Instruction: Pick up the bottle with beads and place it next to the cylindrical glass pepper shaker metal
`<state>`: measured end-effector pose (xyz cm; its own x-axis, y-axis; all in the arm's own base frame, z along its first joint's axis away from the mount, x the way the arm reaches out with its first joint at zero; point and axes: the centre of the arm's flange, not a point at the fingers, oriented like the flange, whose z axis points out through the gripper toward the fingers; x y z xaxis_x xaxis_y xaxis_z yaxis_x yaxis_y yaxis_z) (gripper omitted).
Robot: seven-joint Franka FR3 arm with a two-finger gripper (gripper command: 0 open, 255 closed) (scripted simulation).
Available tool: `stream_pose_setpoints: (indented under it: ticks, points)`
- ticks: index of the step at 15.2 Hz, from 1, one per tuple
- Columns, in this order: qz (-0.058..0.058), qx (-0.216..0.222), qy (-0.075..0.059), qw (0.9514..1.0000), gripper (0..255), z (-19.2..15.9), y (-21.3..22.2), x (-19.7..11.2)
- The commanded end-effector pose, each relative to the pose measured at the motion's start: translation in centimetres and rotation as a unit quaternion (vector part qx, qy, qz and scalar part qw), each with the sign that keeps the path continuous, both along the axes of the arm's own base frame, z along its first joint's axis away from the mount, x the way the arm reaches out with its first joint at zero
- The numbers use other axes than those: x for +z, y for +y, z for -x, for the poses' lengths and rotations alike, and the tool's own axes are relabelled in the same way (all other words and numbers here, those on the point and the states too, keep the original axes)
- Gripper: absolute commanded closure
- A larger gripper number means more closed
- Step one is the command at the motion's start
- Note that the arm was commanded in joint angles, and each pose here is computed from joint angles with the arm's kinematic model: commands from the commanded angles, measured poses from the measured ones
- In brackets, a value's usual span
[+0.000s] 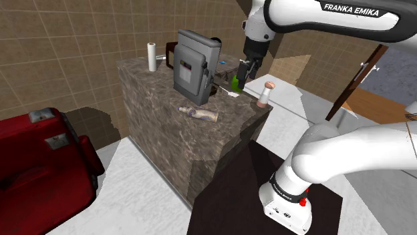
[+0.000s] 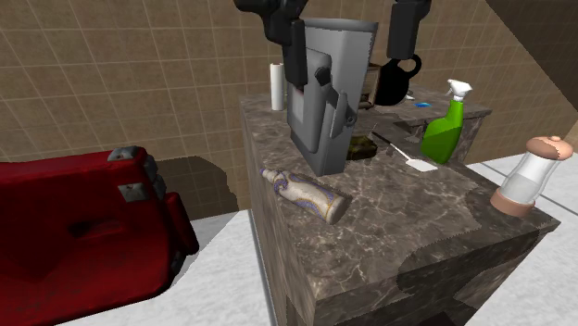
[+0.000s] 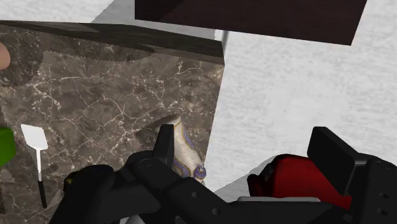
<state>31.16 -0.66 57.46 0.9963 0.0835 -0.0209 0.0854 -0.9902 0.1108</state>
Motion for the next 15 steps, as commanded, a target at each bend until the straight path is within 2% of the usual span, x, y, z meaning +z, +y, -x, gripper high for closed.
stream_pose_setpoints:
  ticks: [1, 15]
  points:
    - [0.000, 0.000, 0.000, 1.0000, 0, 0.0, 0.0, 0.0]
    - [-0.005, 0.020, 0.040, 0.9990, 0, -15.2, -2.2, -11.9]
